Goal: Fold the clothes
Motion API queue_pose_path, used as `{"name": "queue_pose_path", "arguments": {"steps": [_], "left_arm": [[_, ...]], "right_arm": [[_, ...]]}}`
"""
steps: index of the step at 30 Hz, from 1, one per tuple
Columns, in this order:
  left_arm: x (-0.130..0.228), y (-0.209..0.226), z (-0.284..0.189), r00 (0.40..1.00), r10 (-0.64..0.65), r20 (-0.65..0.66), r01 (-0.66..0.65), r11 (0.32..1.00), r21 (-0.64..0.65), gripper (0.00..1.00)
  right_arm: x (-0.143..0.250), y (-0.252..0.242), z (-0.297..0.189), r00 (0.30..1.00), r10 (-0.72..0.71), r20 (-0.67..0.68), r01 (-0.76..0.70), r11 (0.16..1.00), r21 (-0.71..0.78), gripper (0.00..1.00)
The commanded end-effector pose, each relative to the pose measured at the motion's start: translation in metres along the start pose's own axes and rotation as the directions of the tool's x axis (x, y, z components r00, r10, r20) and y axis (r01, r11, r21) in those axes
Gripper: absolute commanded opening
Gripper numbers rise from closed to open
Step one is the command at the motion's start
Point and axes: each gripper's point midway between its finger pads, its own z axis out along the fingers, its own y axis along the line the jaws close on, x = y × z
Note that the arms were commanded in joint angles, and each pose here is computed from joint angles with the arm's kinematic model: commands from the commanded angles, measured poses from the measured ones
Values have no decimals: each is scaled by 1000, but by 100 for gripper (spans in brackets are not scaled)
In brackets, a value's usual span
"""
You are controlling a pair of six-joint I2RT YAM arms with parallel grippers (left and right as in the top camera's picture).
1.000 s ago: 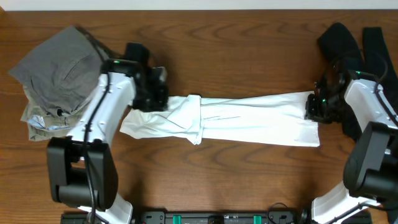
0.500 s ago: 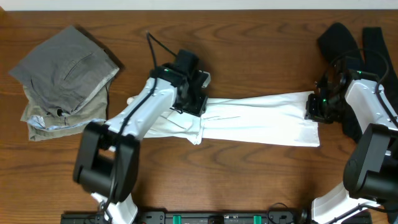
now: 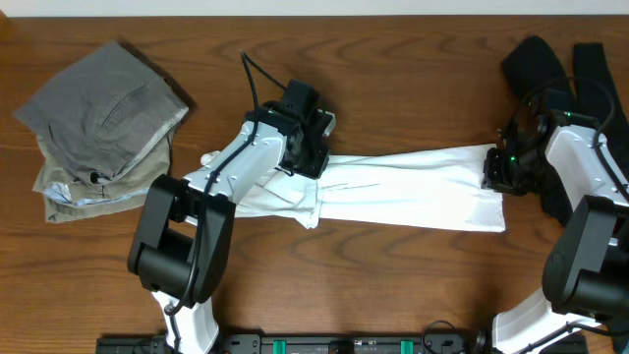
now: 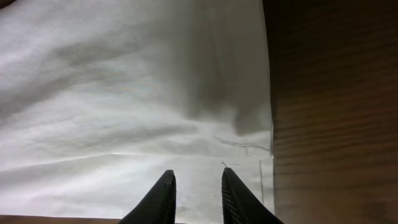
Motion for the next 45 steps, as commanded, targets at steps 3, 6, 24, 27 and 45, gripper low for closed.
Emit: {"name": "queue_pose_path", "arguments": {"steps": [3,6,24,27,45], "left_arm": [[-2,6,0,1000,4,6,-3,999,-35,39],[-6,23,-2,1000,6,21,-4,991,-135,44],[-9,34,20,1000,7,20,-3,987,-161,44],[-10,34,20,1000,8,23,-4,987,-161,43],[-57,22,-20,983,48,178,-20,987,-158,6]], "right_arm": [[-6,1,-7,1000,0,27,0,1000,-1,24],[-6,1,-7,1000,0,27,0,1000,-1,24],[-6,1,-7,1000,0,28,0,1000,-1,24],[-6,1,-7,1000,0,28,0,1000,-1,24],[-6,1,-7,1000,0,28,0,1000,-1,25]]}}
